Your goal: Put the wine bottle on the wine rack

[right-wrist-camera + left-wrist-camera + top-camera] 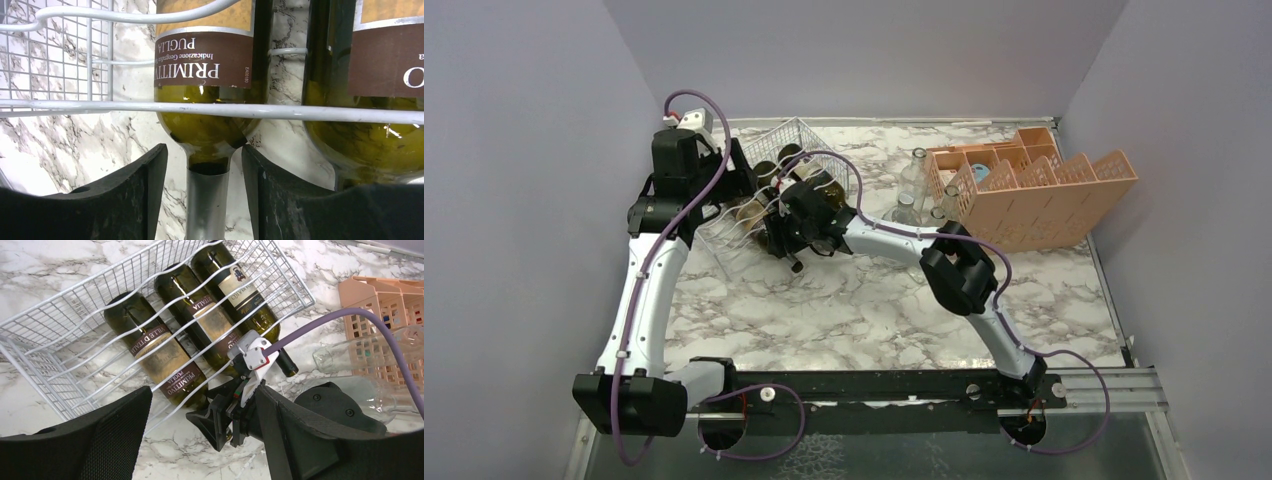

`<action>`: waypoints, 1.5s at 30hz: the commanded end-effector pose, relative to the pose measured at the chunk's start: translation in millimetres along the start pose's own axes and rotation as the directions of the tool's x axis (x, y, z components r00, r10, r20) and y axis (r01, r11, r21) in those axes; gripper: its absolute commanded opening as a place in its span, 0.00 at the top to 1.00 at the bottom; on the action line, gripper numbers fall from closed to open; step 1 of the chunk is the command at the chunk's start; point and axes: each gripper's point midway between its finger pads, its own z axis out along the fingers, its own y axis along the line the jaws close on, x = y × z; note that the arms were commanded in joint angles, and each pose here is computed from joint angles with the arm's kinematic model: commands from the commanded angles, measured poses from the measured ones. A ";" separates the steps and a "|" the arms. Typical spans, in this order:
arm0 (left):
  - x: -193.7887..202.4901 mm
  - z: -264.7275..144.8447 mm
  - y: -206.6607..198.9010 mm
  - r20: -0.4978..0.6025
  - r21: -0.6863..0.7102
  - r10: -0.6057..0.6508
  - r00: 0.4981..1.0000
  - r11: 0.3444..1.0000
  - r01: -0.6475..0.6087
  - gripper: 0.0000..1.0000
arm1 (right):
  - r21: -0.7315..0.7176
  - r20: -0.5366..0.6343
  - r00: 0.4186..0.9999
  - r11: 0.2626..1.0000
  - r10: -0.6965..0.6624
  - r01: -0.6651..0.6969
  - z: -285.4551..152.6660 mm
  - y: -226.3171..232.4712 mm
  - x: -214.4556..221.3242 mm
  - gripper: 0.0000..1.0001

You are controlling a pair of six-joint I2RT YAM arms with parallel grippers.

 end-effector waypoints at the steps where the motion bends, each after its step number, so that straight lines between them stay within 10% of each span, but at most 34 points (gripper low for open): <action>1: -20.0 -11.3 -3.3 0.056 -0.012 0.022 0.998 1.000 -0.021 0.18 | -0.006 0.106 0.994 1.000 0.000 0.001 -12.5 10.6 -38.9 0.40; 23: -45.1 -57.5 -27.7 0.185 0.059 0.083 0.979 0.994 -0.095 0.05 | 0.235 0.379 0.914 0.970 -0.143 0.055 -229.1 -6.7 -104.8 0.33; 34: -14.2 -49.4 -75.2 0.134 0.316 0.146 0.980 0.931 -0.181 0.04 | 0.665 0.379 0.897 0.741 -0.227 -0.093 -369.0 -91.3 -75.5 0.33; 45: -1.7 -44.5 -90.3 0.111 0.395 0.170 0.979 0.896 -0.200 0.05 | 0.782 0.322 0.943 0.587 -0.088 -0.212 -395.8 -124.8 -19.1 0.36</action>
